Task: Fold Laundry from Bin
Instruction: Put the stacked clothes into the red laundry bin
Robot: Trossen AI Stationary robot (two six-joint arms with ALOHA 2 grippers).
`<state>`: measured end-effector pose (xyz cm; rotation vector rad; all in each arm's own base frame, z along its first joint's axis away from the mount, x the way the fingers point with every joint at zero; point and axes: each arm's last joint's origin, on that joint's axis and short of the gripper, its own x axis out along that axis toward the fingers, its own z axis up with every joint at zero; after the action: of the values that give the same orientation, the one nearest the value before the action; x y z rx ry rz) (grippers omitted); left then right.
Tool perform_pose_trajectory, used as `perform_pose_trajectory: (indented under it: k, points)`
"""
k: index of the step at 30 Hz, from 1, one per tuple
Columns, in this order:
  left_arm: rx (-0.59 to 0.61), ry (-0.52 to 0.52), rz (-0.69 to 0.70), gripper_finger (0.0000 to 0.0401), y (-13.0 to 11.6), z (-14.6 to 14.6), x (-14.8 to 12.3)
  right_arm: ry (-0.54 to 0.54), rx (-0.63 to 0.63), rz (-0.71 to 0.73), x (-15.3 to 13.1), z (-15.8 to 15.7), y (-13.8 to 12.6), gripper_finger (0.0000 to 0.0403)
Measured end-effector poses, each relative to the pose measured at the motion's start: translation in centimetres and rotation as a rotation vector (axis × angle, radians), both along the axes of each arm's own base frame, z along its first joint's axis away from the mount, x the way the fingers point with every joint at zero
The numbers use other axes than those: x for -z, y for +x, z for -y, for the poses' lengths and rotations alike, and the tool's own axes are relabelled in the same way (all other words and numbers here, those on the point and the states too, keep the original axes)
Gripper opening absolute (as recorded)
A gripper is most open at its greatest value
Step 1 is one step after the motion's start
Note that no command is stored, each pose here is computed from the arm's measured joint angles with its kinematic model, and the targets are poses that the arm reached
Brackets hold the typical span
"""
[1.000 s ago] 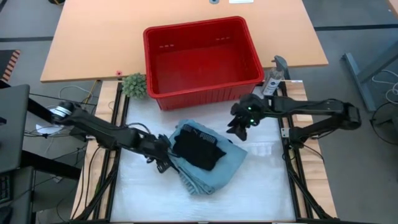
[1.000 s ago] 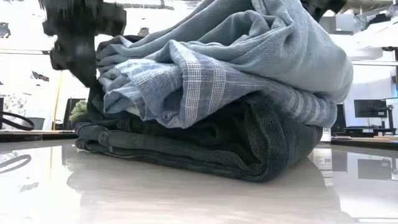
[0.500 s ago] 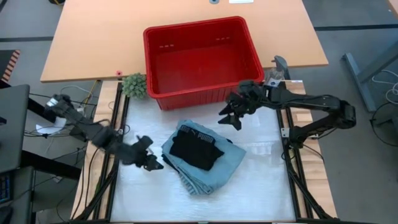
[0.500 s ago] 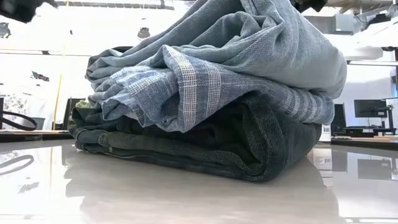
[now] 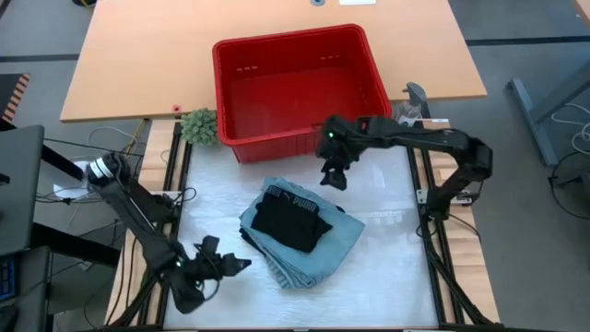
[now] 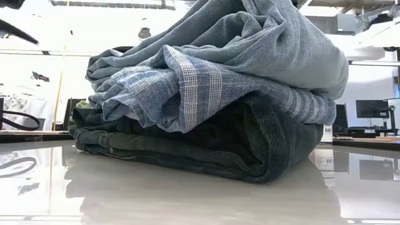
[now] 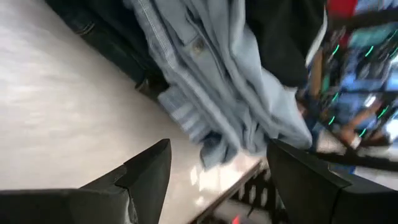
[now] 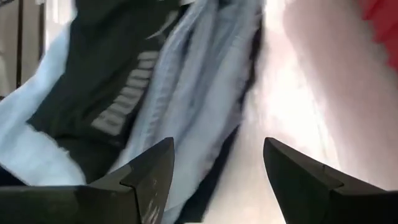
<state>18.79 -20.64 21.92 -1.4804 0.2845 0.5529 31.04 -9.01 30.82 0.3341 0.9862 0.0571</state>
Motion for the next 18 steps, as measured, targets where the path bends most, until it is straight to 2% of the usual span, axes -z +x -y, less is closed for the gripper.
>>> perform_pose_trajectory:
  k: [2,5,9,14,18]
  points:
    - [-0.06,0.012,0.039,0.0251,0.3,0.6,1.2,-0.002,0.007,-0.027,0.5,1.2,-0.2,0.0272]
    - [-0.086,-0.002,0.041,0.025,1.5,1.3,2.9,-0.015,0.03,-0.08,1.6,3.5,-1.0,0.027]
    - [-0.166,-0.052,0.074,0.0243,4.2,1.4,5.6,-0.019,0.054,-0.136,3.6,5.9,-2.3,0.0251]
    - [-0.249,-0.141,0.125,0.0225,7.6,0.9,8.4,-0.017,0.047,-0.189,6.3,7.3,-4.1,0.0199]
    - [-0.269,-0.179,0.098,0.0201,9.3,0.5,9.4,-0.015,0.068,-0.176,7.7,7.8,-4.6,0.0133]
